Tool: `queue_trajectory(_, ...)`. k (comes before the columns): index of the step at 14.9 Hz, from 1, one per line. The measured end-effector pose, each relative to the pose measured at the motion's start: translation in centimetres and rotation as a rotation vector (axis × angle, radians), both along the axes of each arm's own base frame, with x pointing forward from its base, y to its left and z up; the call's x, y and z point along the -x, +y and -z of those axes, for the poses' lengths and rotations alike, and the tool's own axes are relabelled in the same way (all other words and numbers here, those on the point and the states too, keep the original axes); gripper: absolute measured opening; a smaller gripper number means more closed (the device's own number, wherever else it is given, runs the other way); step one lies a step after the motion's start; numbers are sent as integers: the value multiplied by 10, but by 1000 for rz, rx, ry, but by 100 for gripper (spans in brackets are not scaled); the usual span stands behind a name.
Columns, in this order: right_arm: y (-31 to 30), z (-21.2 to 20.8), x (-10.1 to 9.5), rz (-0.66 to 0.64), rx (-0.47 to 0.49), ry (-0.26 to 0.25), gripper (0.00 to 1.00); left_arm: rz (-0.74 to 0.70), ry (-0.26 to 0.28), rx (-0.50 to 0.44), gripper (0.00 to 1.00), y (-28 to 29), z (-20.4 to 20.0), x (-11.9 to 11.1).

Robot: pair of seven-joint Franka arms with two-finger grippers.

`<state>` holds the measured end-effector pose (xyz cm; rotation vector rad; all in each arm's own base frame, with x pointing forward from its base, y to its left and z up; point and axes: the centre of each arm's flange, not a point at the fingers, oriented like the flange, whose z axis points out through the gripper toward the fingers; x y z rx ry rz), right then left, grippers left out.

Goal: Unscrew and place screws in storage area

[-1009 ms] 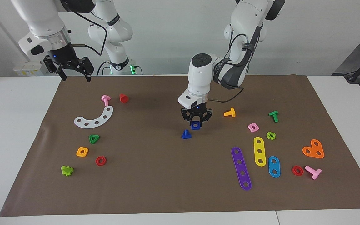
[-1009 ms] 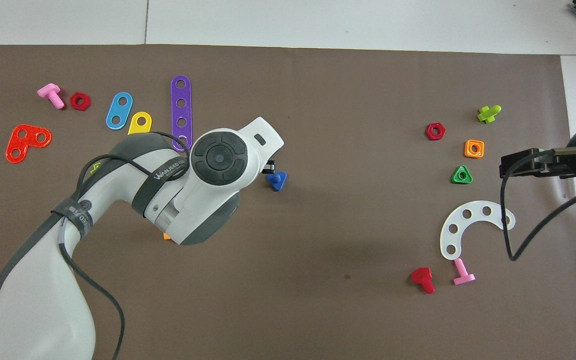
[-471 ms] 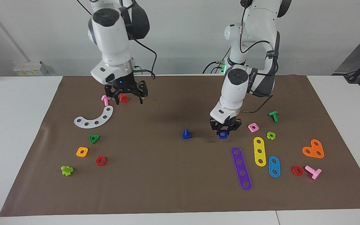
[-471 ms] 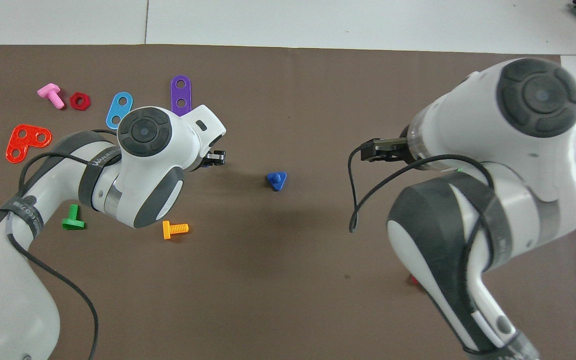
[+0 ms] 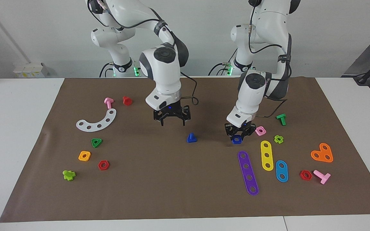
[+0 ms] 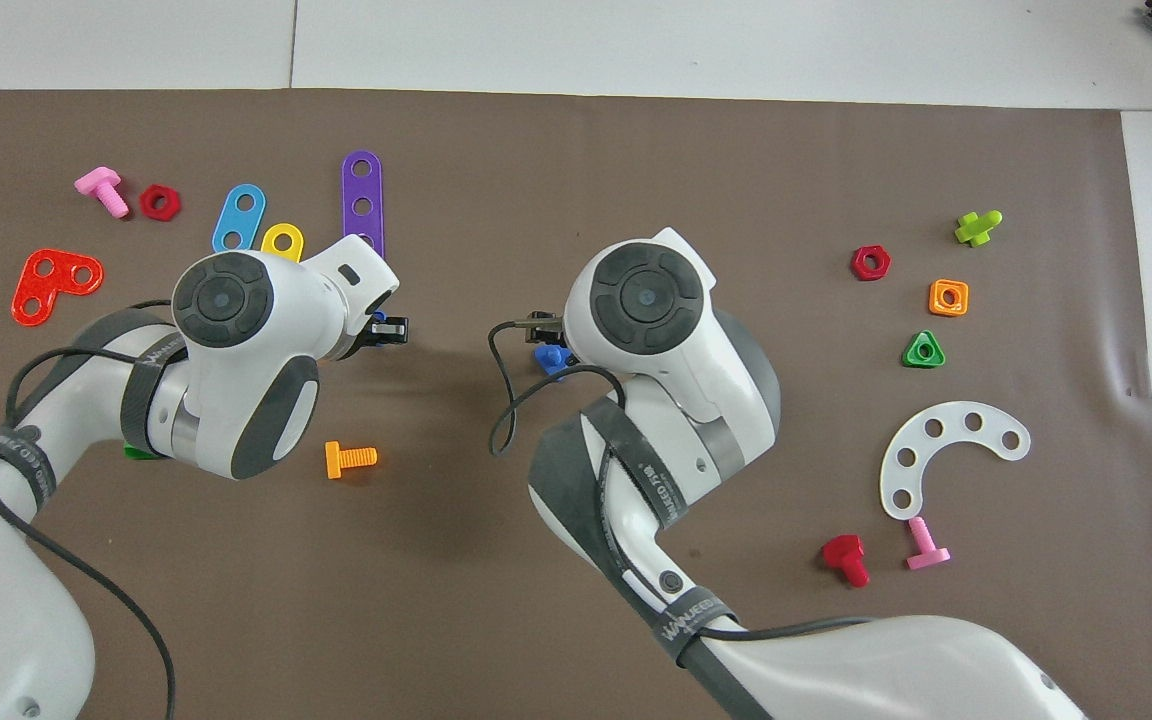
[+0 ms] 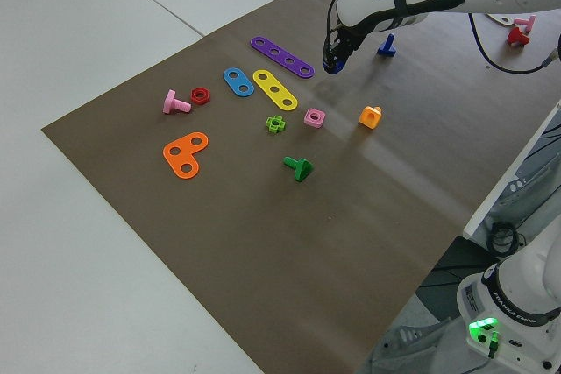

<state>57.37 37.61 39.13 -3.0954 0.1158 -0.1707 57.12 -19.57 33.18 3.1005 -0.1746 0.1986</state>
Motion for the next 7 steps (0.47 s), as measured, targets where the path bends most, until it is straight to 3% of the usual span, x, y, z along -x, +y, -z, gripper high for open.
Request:
queue_trajectory(4, 45, 41, 4, -29, -9, -24, 100, 7, 27, 17, 47, 22, 11, 1)
queue_trajectory(6, 44, 53, 1, -28, -3, -24, 95, 14, 30, 16, 47, 24, 17, 5)
queue_trajectory(7, 43, 57, 0, -28, 2, -21, 87, 16, 30, 16, 47, 25, 20, 8)
